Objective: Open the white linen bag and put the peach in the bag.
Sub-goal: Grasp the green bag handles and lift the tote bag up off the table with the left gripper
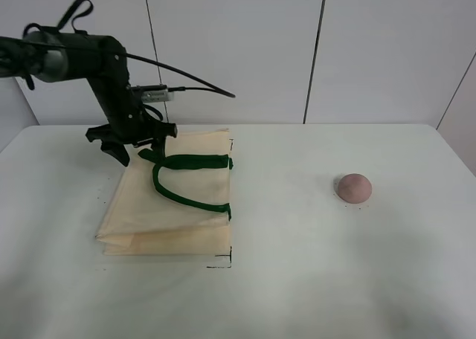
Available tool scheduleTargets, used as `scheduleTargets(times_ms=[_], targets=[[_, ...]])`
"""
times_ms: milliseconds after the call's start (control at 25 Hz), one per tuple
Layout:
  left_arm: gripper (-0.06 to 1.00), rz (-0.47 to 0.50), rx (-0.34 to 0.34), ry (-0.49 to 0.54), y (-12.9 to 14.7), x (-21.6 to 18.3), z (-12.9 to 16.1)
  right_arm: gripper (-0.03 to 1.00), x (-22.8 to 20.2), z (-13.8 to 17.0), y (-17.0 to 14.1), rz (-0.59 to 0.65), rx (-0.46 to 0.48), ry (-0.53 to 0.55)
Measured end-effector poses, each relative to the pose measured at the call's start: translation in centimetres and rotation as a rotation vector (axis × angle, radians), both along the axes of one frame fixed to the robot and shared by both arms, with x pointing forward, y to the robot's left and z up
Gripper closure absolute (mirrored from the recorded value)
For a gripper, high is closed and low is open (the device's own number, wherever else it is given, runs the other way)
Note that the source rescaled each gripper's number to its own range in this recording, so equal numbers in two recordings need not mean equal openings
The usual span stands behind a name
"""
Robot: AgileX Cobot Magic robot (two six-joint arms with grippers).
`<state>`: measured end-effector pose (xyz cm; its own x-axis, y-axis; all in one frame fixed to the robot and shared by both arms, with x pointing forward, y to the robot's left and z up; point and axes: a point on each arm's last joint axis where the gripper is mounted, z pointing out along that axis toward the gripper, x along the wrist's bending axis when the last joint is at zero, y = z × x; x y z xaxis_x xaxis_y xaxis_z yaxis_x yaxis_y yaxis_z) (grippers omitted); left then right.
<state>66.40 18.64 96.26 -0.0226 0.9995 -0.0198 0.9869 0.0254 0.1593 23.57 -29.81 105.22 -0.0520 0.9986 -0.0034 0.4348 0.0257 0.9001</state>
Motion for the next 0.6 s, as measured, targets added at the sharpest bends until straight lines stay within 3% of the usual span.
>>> scheduleTargets(times_ms=[600], targets=[[-0.05, 0.022, -0.002, 0.059, -1.2, 1.3, -7.2, -0.02, 0.0, 0.0, 0.0, 0.000, 0.000, 0.000]])
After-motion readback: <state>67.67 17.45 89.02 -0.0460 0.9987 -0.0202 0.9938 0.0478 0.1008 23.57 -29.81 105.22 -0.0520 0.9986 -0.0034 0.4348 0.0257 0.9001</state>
